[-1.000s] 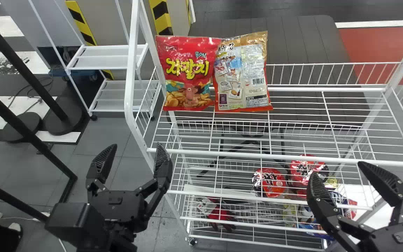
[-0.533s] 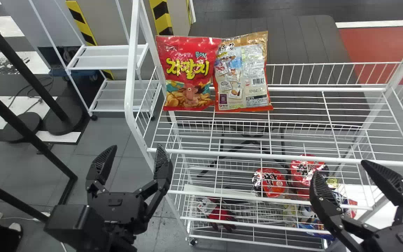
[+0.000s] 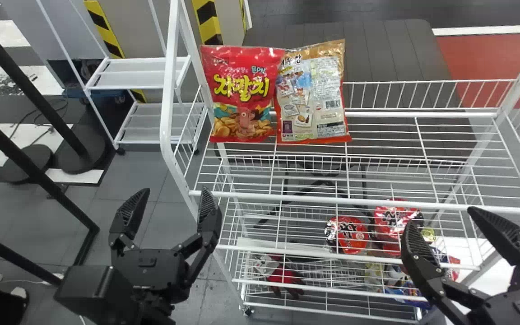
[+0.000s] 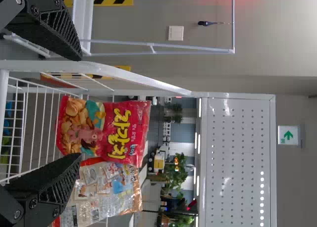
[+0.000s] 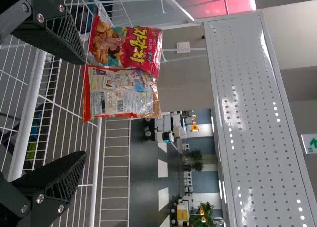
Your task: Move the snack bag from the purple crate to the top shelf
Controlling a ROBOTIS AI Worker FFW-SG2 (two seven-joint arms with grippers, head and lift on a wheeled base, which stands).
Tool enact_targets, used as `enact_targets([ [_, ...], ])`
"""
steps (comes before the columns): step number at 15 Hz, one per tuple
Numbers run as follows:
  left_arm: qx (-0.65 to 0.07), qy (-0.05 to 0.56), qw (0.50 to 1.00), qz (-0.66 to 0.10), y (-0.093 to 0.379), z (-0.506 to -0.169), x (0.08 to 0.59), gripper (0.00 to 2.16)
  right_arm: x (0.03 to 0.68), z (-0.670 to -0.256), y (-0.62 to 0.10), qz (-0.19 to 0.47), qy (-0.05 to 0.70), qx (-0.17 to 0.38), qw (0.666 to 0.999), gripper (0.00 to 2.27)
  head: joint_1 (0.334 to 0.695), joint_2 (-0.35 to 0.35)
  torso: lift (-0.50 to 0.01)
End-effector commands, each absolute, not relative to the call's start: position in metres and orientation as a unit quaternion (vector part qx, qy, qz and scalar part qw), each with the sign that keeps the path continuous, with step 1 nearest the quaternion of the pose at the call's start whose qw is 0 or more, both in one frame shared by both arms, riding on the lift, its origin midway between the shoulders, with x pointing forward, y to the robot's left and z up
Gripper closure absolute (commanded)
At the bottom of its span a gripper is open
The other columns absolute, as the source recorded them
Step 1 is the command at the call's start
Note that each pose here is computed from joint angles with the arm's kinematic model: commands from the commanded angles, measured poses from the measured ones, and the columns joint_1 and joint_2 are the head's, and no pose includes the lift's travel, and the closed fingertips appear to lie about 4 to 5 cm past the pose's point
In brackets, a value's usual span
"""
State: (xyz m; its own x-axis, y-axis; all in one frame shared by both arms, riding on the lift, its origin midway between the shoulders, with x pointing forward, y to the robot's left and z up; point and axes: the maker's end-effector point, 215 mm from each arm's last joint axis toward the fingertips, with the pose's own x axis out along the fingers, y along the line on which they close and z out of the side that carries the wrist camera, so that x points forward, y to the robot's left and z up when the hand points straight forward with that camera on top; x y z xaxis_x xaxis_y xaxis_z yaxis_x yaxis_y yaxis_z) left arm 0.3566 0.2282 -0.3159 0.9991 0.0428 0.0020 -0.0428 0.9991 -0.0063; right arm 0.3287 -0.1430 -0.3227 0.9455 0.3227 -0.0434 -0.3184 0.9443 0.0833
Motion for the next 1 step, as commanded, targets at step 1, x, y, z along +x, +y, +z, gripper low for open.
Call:
enact_targets([
  [1,-0.003,-0.001,1.0,0.021,0.2284,-0.3155,0.356,0.13,0.3286,-0.3216,-0.1423,0.163,0.026,0.038,0.986,0.19,0.695,0.144,0.0],
])
